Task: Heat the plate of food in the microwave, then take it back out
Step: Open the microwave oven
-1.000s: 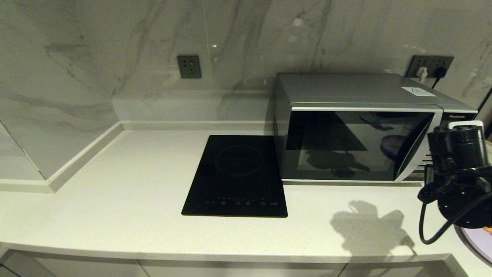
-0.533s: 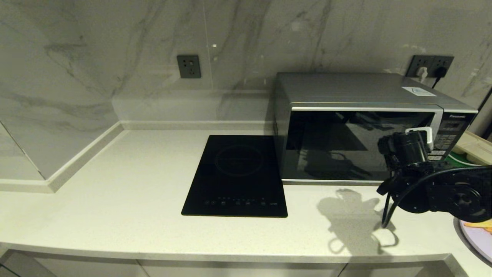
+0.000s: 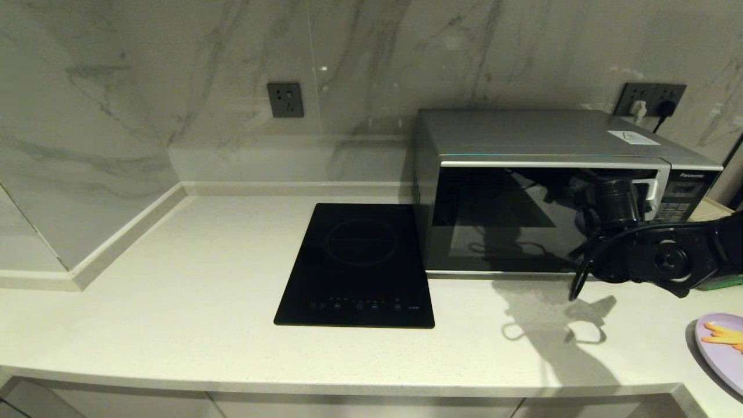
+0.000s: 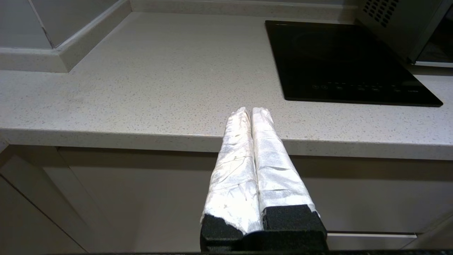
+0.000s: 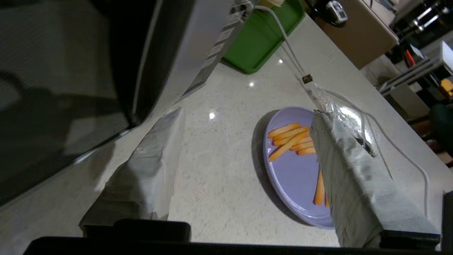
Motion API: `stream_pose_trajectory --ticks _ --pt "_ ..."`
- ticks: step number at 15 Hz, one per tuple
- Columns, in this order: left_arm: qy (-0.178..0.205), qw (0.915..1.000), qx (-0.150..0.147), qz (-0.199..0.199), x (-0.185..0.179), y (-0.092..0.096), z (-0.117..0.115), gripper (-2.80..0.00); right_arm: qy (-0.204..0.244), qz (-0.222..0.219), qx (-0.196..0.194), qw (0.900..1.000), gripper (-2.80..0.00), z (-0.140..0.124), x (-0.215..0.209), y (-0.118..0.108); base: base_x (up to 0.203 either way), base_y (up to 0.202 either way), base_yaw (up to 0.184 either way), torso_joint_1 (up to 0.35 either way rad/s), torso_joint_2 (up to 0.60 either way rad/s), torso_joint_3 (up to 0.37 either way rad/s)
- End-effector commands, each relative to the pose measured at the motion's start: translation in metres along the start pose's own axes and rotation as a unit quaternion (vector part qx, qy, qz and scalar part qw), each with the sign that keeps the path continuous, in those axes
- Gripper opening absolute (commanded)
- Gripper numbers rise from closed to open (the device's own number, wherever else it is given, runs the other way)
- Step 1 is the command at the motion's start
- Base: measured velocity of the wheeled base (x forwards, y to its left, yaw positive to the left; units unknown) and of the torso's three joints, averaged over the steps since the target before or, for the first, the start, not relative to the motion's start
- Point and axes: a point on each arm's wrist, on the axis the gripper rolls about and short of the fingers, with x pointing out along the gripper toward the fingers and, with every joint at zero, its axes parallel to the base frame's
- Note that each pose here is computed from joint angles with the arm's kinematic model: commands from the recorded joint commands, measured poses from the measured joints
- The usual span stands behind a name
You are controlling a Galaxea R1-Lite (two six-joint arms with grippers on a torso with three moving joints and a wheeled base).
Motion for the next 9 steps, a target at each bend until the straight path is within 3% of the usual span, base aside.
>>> stream_pose_trajectory --ticks 1,9 --pt "0.000 1.0000 -0.001 0.000 0.0000 0.0000 0.0000 -2.80 0.003 -0.003 0.007 1.000 0.00 0.0031 0.0081 0.0006 0.000 0.000 0.000 0.000 0.00 0.000" --pt "0.000 1.0000 0.000 0.000 0.0000 0.0000 0.0000 -2.80 -0.001 0.005 0.015 1.000 0.00 0.0103 0.0105 0.0076 0.000 0.000 0.000 0.000 0.00 0.000"
